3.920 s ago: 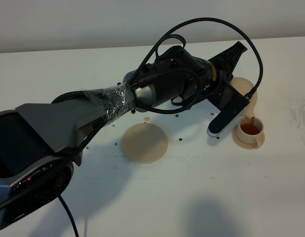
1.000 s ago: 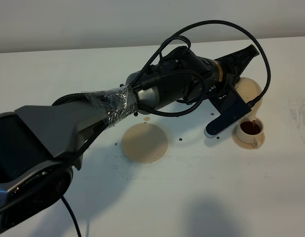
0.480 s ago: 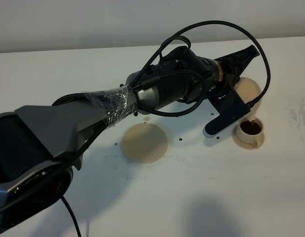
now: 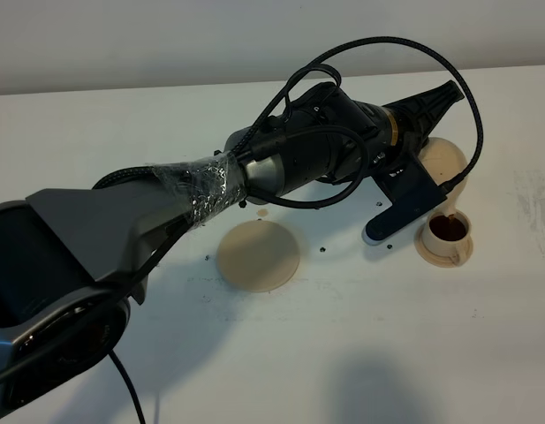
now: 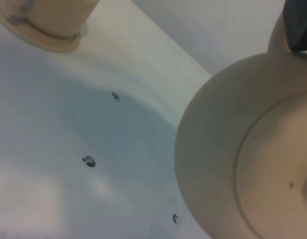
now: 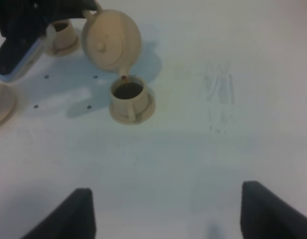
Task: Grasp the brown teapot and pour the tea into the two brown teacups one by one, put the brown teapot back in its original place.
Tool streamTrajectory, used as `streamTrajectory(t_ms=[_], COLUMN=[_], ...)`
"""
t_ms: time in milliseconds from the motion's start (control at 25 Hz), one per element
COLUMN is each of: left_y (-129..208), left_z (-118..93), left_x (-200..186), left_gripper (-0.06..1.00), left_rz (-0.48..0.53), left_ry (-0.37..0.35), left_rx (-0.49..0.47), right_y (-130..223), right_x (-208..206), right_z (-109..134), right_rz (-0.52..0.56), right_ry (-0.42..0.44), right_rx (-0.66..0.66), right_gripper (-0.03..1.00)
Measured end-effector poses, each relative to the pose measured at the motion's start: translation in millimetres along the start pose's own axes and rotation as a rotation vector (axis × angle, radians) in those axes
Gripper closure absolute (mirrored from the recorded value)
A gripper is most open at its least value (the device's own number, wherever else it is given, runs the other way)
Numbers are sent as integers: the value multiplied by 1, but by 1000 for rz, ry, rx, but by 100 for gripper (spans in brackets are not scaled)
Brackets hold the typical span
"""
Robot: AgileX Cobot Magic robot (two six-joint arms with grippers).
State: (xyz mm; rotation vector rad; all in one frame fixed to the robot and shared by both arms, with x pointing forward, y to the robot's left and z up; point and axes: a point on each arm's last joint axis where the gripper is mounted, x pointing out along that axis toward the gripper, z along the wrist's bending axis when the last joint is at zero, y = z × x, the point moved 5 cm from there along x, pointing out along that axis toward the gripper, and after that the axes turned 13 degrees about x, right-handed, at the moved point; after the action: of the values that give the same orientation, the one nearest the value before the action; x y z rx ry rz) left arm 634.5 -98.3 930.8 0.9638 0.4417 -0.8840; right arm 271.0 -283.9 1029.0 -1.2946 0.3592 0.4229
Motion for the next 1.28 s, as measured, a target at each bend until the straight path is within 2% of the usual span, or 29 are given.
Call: streamTrajectory(t_ms=[760,880,1080,1280], left_y=[2,2,1,-2], left_z=[1,1,-1,-7], left_x=[-3,-3,-3,-3], left_gripper=[86,86,86,86], left_rz=[6,4,1,-15], left_ry=[-3,2,13,64], left_rx=[1,-42,-210,-311], right_y=[0,0,0,0], right_x=[0,0,0,0], right_z=[0,0,0,0], right_rz=[0,0,0,0], right_ry=[0,0,0,0], right_rx=[0,0,0,0], right_gripper=[37,37,37,37])
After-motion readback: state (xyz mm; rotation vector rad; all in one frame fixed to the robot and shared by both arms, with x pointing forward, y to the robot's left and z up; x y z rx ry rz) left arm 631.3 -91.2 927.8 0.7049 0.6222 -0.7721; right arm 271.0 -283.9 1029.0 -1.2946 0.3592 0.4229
